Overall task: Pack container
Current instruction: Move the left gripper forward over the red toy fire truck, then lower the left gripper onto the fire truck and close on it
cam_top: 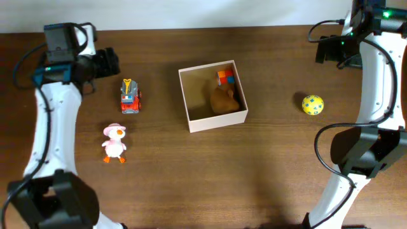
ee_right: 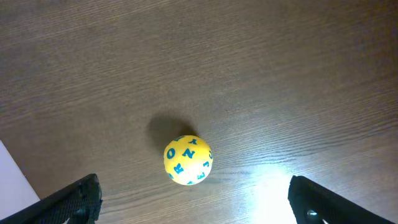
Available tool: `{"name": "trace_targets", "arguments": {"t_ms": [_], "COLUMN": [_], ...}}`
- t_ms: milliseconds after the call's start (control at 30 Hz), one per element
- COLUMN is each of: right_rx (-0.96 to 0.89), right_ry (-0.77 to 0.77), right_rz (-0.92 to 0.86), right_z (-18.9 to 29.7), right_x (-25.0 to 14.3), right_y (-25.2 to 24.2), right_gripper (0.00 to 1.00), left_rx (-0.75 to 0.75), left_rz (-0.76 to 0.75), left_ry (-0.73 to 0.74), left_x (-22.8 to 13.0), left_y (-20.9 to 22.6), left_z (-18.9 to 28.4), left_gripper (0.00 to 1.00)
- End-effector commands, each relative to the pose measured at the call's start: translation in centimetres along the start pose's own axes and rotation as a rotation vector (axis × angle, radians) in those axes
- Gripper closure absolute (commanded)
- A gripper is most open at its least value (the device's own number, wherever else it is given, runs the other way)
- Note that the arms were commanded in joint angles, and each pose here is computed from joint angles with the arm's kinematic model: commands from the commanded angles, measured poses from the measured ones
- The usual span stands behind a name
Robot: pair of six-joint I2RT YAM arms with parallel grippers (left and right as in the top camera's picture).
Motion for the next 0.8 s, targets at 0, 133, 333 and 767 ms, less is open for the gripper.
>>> {"name": "trace_targets", "arguments": {"t_ms": [0, 133, 333, 767], "right_rx": [-0.009, -0.009, -0.009, -0.009], "right_ry": [-0.031, -0.031, -0.031, -0.031], "right_rz": [-0.015, -0.015, -0.015, -0.015], "right_z": [0.9, 0.9, 0.9, 0.9], "right_x": [0.3, 0.3, 0.3, 0.3], "right_y": [-0.1, -0.1, -0.1, -0.1], "right_gripper": [0.01, 0.01, 0.01, 0.01], "left_rx": [-0.032, -0.033, -0.028, 0.024], "left_rz": [-0.086, -0.122, -0.113, -0.107], "left_ry": [0.056, 0.134, 0.23, 0.285], "left_x": [-0.7, -2.2, -4.5, -5.7], "left_y": [-1.9, -3.0, -2.6, -1.6], "left_z": [-3.1, -6.6, -10.3, -11.5], "left_gripper": [0.2, 0.14, 0.08, 0.11]}}
Point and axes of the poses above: each gripper's point midway between its finger pads, its own z axis back along the fingers, its own y axis along the line the jaws close on, x = y × z, the point moved 8 cm from there along z, back along the fingers, and after that the axes turned 7 degrees about -z, right-handed, at the moved point
